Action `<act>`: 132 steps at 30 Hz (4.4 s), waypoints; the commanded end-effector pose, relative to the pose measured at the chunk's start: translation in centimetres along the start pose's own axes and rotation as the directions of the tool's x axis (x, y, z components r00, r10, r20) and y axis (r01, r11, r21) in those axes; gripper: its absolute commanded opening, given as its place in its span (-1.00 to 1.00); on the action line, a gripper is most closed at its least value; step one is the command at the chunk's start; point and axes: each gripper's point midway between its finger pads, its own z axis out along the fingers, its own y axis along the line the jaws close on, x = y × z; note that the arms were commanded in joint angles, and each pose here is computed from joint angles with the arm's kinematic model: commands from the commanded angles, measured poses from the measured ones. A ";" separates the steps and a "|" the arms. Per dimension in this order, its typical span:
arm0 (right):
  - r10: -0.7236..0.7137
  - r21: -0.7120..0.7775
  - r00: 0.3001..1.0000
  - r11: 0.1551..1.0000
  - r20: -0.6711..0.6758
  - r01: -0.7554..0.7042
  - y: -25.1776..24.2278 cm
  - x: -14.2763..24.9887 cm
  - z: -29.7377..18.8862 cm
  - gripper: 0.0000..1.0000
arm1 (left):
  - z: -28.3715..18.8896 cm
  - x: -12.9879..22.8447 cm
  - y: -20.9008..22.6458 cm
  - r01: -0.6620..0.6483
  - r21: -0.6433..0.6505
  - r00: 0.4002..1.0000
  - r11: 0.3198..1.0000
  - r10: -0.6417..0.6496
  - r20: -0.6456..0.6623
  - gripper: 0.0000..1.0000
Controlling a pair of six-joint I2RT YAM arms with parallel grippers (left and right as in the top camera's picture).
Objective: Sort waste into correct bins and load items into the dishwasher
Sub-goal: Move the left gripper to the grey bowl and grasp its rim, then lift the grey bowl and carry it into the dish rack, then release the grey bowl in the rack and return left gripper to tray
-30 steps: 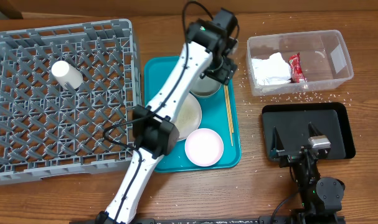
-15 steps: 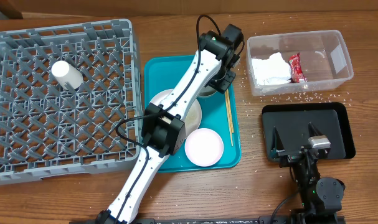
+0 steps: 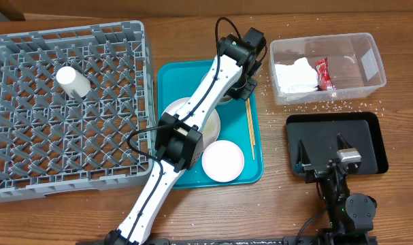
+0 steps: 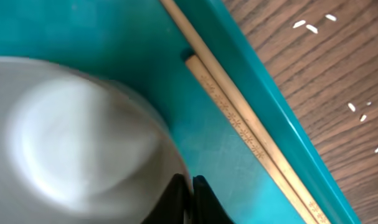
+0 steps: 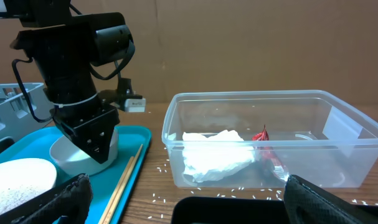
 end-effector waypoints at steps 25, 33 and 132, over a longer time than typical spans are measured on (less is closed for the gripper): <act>-0.002 0.017 1.000 1.000 0.007 0.001 -0.3 0.1 0.0 1.00 | -29.9 8.5 16.9 0.540 0.142 0.730 0.829 -0.546 0.411 -0.92; -0.002 0.017 1.000 1.000 0.007 0.001 -0.3 0.1 0.0 1.00 | -24.6 14.9 20.3 0.572 0.338 0.756 0.747 -0.641 0.136 -0.91; -0.002 0.017 1.000 1.000 0.008 0.001 -0.3 0.1 0.0 1.00 | -16.9 11.1 1.4 0.215 0.056 0.977 0.975 -0.215 0.000 -0.45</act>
